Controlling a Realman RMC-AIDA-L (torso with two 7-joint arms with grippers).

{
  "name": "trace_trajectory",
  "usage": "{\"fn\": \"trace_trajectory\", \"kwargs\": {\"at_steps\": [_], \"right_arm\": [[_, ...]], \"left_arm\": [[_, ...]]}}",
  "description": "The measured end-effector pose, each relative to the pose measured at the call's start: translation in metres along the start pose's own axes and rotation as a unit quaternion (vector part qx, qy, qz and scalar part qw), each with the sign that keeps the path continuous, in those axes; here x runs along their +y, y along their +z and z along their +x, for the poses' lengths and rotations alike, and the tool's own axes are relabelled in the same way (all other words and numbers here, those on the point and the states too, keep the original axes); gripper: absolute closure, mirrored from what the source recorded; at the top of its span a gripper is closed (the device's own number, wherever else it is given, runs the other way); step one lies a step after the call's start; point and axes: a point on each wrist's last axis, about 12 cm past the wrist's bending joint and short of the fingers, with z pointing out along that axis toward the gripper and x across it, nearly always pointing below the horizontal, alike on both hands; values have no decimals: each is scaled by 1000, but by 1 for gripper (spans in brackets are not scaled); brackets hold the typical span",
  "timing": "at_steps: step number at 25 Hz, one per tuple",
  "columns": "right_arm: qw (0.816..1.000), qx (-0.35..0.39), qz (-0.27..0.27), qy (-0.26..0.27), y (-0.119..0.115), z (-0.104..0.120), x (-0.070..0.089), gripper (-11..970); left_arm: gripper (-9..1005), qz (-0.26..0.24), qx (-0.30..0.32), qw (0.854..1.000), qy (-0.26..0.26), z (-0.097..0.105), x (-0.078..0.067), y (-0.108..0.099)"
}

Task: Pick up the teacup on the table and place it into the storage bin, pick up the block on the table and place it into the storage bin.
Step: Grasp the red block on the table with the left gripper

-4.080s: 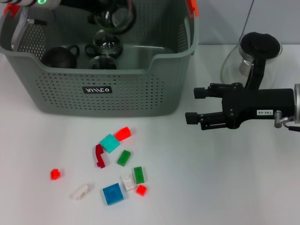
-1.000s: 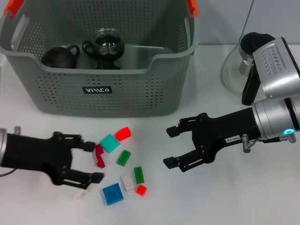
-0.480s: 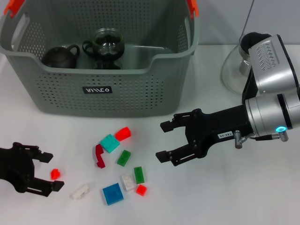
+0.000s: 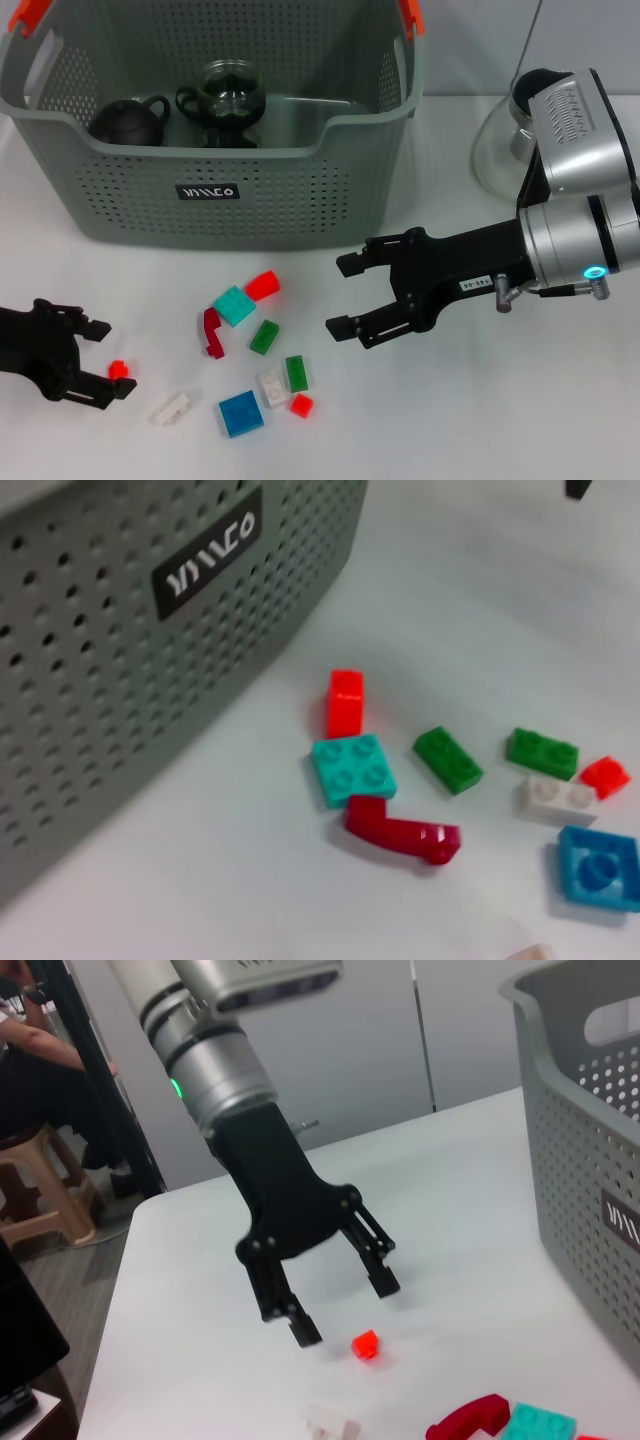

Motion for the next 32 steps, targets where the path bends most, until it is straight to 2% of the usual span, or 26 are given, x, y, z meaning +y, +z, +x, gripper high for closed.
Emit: {"fn": "trace_trajectory", "kwargs": {"at_steps": [7,14,32], "right_arm": [[1000,-3,7,1,1,0,-2,43],[1000,-2,9,1,1,0,-2,42],[1000,-6,8,-9,2,-6,-3,43]], "left_arm": [[136,-6,4,1000,-10,1,6,12],[135,-1,6,1000,-6,3,5,16],[218,-14,4,1000,-18,14,5,19]]}}
